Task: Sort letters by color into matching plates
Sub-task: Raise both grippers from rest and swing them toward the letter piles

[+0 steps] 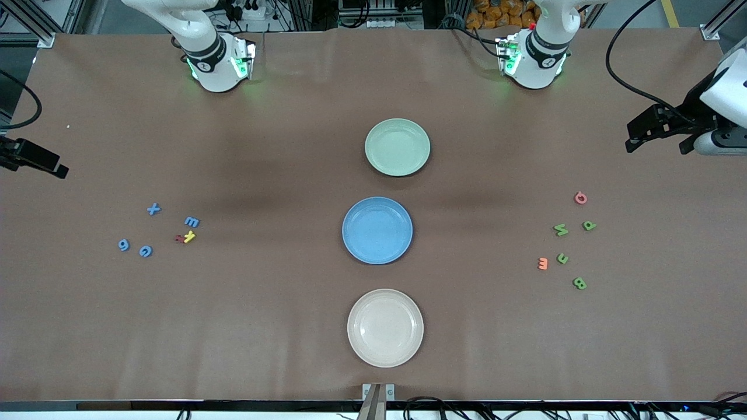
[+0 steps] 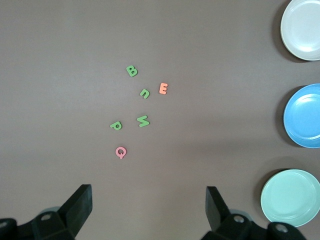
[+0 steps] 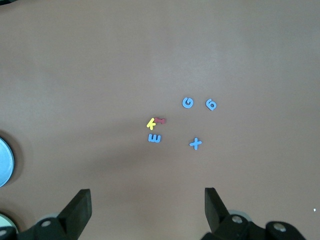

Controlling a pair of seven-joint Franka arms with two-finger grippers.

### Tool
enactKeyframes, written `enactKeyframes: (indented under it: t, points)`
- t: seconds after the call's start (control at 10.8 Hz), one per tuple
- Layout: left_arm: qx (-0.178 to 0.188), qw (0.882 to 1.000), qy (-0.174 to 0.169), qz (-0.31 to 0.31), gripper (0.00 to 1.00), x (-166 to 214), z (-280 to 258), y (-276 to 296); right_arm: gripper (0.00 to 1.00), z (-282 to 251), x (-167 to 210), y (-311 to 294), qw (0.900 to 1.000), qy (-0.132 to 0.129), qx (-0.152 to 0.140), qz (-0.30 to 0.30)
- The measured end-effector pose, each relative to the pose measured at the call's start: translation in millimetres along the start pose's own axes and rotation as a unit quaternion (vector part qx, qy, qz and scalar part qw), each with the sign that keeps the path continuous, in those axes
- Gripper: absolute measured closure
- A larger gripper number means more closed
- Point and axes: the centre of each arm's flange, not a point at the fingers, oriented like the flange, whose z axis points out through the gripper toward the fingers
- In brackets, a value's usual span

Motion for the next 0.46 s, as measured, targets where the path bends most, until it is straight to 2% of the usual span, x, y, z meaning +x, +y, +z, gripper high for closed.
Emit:
enactKeyframes:
  t: [0.37, 0.46]
  points:
    - [0.021, 1.000, -0.003, 0.009, 0.00, 0.7, 2.5, 0.9, 0.00, 0.1, 0.0, 0.0, 1.000, 0.000, 0.000, 0.000]
    - [0.023, 0.999, -0.011, 0.034, 0.00, 2.7, 9.1, 2.0, 0.00, 1.2, 0.4, 0.0, 1.000, 0.000, 0.000, 0.000]
